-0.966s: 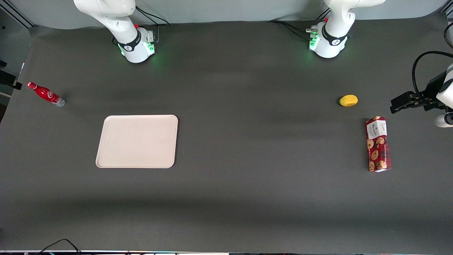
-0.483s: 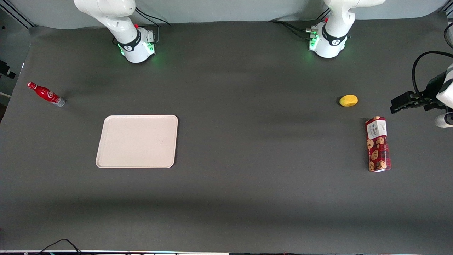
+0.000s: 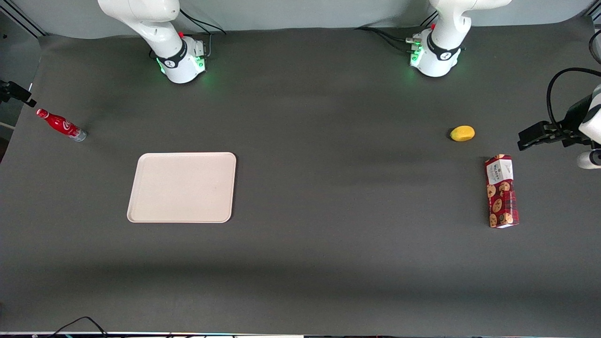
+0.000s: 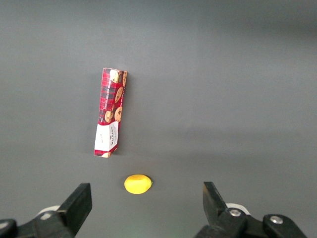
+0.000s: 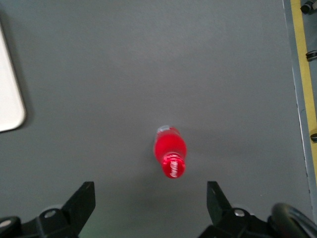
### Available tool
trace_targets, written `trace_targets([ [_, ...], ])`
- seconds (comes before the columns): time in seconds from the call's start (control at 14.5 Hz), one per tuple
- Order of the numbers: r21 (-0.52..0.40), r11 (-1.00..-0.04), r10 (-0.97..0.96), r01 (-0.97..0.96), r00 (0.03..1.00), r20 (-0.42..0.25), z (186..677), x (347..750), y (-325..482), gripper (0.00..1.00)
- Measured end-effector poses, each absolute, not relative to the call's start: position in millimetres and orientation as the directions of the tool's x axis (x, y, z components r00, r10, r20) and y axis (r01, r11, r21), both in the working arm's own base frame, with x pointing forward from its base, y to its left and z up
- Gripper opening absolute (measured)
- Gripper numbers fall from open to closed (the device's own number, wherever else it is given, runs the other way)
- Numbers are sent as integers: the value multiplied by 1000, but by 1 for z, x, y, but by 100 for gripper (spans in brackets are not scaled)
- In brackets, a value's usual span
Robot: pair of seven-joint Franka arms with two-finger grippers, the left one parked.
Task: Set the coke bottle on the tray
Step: 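Lower the open right gripper around the bottle's cap end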
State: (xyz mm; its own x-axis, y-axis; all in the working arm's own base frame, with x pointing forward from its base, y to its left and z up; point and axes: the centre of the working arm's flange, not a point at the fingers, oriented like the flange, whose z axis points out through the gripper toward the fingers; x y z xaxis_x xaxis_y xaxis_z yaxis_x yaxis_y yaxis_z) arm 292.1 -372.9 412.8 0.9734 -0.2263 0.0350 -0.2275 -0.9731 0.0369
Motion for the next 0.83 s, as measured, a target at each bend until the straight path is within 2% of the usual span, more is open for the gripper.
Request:
trace_targets([
  [0.34, 46, -966, -254, -255, 967, 33, 384, 263, -399, 100],
  [0.83, 83, -968, -237, -236, 971, -5, 348, 273, -394, 100],
])
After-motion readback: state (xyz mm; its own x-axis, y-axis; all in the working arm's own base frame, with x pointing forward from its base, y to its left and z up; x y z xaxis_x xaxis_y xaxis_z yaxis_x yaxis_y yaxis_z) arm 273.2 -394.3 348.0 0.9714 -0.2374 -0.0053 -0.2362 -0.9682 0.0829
